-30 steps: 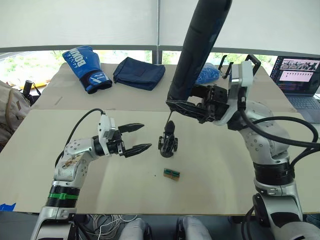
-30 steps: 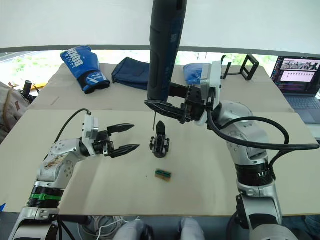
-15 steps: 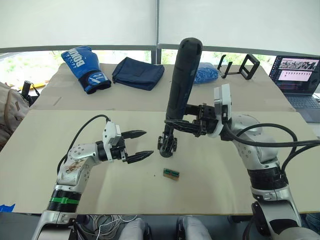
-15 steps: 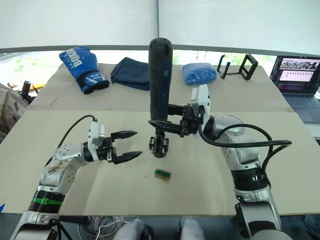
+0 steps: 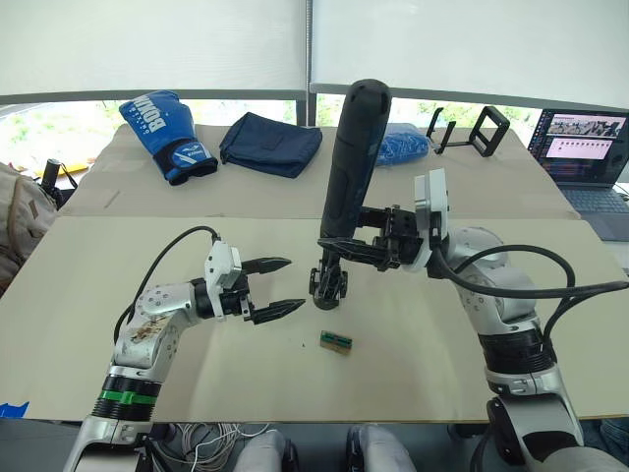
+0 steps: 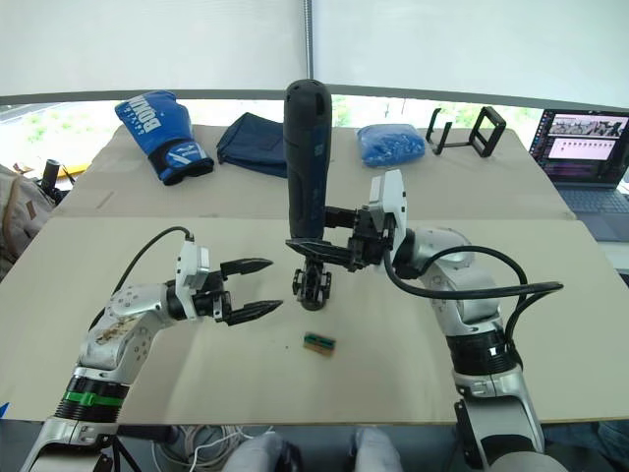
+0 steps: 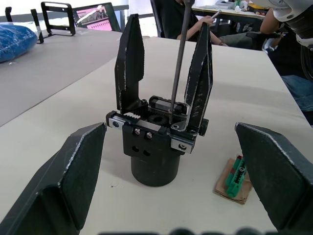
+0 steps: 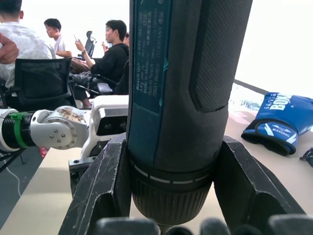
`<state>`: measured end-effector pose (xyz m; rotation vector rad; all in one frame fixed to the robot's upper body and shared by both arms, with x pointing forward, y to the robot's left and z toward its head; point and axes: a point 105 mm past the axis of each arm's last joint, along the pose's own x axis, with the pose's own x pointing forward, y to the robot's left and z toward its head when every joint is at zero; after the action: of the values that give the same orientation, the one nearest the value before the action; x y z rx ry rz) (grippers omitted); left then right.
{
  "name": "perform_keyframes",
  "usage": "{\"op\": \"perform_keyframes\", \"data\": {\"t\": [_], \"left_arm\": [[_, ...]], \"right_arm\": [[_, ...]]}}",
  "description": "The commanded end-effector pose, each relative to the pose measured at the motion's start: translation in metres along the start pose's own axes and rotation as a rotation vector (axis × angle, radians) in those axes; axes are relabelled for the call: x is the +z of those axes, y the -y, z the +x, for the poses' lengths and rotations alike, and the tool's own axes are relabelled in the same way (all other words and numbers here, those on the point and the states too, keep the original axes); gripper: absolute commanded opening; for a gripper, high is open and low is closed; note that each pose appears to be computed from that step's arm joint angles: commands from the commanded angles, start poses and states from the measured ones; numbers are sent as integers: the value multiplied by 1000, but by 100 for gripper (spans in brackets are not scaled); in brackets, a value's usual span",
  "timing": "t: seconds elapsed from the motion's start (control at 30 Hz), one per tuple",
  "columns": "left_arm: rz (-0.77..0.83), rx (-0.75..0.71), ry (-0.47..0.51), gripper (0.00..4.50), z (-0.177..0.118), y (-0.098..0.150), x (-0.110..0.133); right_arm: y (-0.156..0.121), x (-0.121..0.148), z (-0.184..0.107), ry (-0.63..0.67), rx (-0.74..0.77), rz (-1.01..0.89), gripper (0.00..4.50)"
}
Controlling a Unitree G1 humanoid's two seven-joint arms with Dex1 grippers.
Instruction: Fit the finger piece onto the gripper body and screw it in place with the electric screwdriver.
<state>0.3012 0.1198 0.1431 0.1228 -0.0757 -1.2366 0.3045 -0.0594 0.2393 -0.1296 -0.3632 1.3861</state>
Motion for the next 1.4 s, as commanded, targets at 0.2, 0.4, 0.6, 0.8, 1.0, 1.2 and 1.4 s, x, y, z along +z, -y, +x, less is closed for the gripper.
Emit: {"op": "perform_keyframes", "data": {"t": [0.2, 0.4, 0.6, 0.8, 1.0, 1.2, 1.4], "left_arm": [[38, -4, 4, 450, 1, 2, 8], [50, 11, -34, 450, 1, 0, 2], [59, 1, -63, 450, 7, 0, -5], [68, -50, -84, 450, 17, 1, -11], [73, -94, -103, 450, 27, 0, -20], [74, -112, -94, 450, 33, 0, -20], [68, -113, -93, 450, 32, 0, -22]], "right_arm": [[-2, 24, 5, 75, 22, -62, 197], [-3, 30, 7, 93, 21, -54, 197], [-3, 32, 8, 97, 21, -50, 197], [-5, 32, 7, 90, 33, -42, 197], [-6, 31, 5, 77, 41, -34, 197], [-7, 29, 5, 69, 42, -32, 197], [-8, 27, 5, 71, 41, -29, 197]]}}
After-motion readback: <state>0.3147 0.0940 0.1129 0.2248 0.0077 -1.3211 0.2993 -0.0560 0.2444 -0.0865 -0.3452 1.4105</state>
